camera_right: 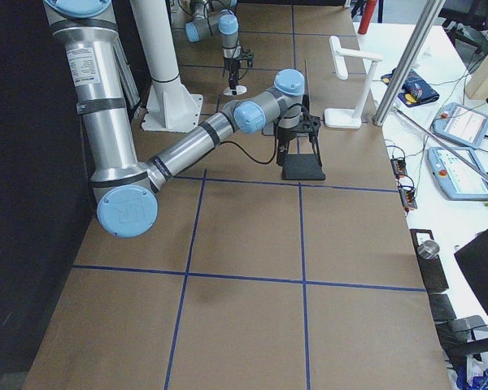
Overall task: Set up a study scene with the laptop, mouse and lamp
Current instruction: 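Carry the white mouse with the left gripper onto the mouse pad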
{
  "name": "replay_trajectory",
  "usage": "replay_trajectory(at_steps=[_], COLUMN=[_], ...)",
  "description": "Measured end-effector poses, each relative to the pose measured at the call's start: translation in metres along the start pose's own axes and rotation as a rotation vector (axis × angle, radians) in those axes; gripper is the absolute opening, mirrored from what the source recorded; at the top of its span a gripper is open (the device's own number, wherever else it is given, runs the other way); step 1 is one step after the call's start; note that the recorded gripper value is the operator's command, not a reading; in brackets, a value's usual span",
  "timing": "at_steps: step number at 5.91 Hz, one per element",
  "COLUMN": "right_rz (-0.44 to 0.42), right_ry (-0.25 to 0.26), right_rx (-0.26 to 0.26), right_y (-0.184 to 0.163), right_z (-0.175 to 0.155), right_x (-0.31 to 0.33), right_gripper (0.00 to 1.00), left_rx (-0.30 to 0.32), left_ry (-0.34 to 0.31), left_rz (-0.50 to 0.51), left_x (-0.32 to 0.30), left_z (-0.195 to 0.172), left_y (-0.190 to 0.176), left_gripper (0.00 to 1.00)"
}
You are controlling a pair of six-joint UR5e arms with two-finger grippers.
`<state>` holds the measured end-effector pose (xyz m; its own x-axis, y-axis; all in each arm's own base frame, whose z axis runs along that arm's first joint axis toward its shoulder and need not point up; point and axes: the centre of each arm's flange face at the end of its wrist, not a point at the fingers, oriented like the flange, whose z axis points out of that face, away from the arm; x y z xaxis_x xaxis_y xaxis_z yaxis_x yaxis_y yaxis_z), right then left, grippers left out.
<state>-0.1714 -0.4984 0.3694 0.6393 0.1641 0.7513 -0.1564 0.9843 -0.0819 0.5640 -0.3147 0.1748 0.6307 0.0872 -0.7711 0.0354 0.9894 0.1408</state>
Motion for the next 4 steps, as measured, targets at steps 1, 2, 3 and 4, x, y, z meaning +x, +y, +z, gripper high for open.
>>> replay_trajectory(at_steps=[1, 2, 3, 4], right_rz=[0.006, 0.019, 0.022, 0.003], right_ry=[0.003, 0.008, 0.017, 0.031], right_rx=[0.0, 0.003, 0.004, 0.0], right_y=[-0.001, -0.002, -0.004, -0.006], right_z=[0.0, -0.001, -0.001, 0.001], right_x=[0.003, 0.011, 0.023, 0.039], right_gripper=[1.0, 1.0, 1.0, 1.0], left_rx=[0.021, 0.03, 0.039, 0.054], left_ry=[0.019, 0.014, 0.007, 0.022], left_rz=[0.026, 0.012, -0.023, -0.069], left_x=[0.042, 0.092, 0.144, 0.186], left_z=[0.01, 0.021, 0.031, 0.045], left_y=[-0.028, -0.055, -0.084, -0.109], left_gripper=[0.33, 0.33, 0.33, 0.33])
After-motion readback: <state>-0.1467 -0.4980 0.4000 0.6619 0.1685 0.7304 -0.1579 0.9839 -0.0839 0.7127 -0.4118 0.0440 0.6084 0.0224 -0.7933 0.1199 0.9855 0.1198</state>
